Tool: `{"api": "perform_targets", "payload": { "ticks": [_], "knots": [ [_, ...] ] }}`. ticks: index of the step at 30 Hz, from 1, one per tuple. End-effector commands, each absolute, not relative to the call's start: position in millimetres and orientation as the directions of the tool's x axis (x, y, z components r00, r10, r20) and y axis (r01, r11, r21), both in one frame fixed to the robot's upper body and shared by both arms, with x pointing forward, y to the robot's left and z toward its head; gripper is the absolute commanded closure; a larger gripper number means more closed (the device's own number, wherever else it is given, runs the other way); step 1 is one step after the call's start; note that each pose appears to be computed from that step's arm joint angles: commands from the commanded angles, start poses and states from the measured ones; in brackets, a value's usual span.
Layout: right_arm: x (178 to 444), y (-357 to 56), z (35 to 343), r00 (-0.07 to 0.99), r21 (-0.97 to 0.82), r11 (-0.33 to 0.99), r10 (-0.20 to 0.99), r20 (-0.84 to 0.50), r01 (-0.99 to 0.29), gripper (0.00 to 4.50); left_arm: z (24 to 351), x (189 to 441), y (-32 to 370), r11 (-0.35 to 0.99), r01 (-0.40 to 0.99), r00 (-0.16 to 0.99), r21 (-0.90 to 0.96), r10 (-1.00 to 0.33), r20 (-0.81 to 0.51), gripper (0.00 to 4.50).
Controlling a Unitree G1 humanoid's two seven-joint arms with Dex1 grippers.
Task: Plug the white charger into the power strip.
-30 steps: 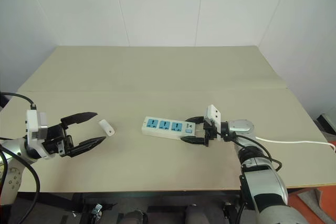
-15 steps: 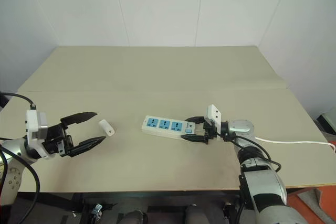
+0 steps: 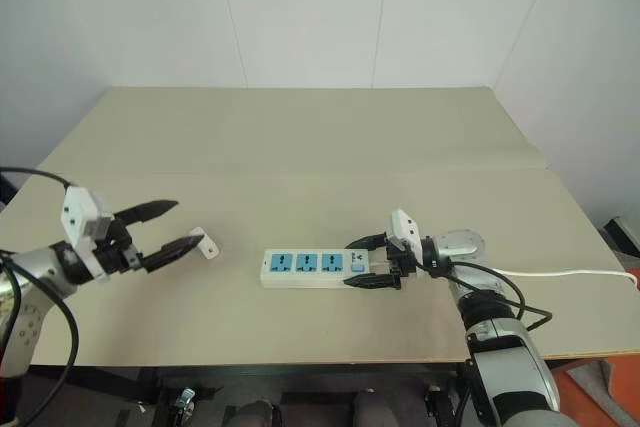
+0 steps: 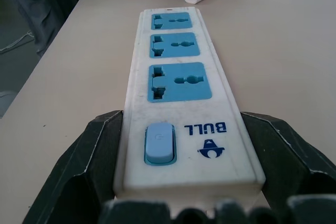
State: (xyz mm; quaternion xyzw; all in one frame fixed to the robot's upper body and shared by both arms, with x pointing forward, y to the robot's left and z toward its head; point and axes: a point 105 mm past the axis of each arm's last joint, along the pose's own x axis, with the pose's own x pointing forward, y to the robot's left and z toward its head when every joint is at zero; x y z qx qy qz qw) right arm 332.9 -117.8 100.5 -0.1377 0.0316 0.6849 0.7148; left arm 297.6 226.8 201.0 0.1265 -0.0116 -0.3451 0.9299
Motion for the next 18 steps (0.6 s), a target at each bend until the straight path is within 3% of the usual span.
{"api": "perform_targets", "payload": {
  "ticks": [1, 3, 7, 11, 18],
  "knots": [
    [329.4, -116.1, 102.5, 0.049, -0.156, 0.013, 0.972, -0.23, -0.988, 1.11, 228.1, 294.4, 213.9, 0.669, 0.643, 0.736, 0.373, -0.674, -0.062, 0.0],
    [329.2, -114.7, 102.0, 0.05, -0.152, 0.015, 0.972, -0.228, -0.988, 1.11, 234.7, 288.7, 209.4, 0.541, 0.689, 0.663, 0.481, -0.74, -0.117, 0.0],
    [330.0, -110.7, 102.0, 0.034, -0.141, 0.002, 0.974, -0.226, -0.99, 1.11, 240.9, 286.1, 226.9, 0.215, 0.801, 0.466, 0.558, -0.809, -0.358, 0.0],
    [331.3, -107.1, 100.2, 0.028, -0.138, -0.004, 0.972, -0.231, -0.99, 1.11, 254.1, 306.1, 239.7, -0.03, 0.847, 0.347, 0.531, -0.726, -0.594, 0.0],
    [327.6, -101.8, 93.0, 0.027, -0.123, -0.002, 0.973, -0.231, -0.992, 1.11, 245.3, 341.1, 232.1, -0.245, 0.863, 0.268, 0.441, -0.518, -0.812, 0.0]
  ]
}}
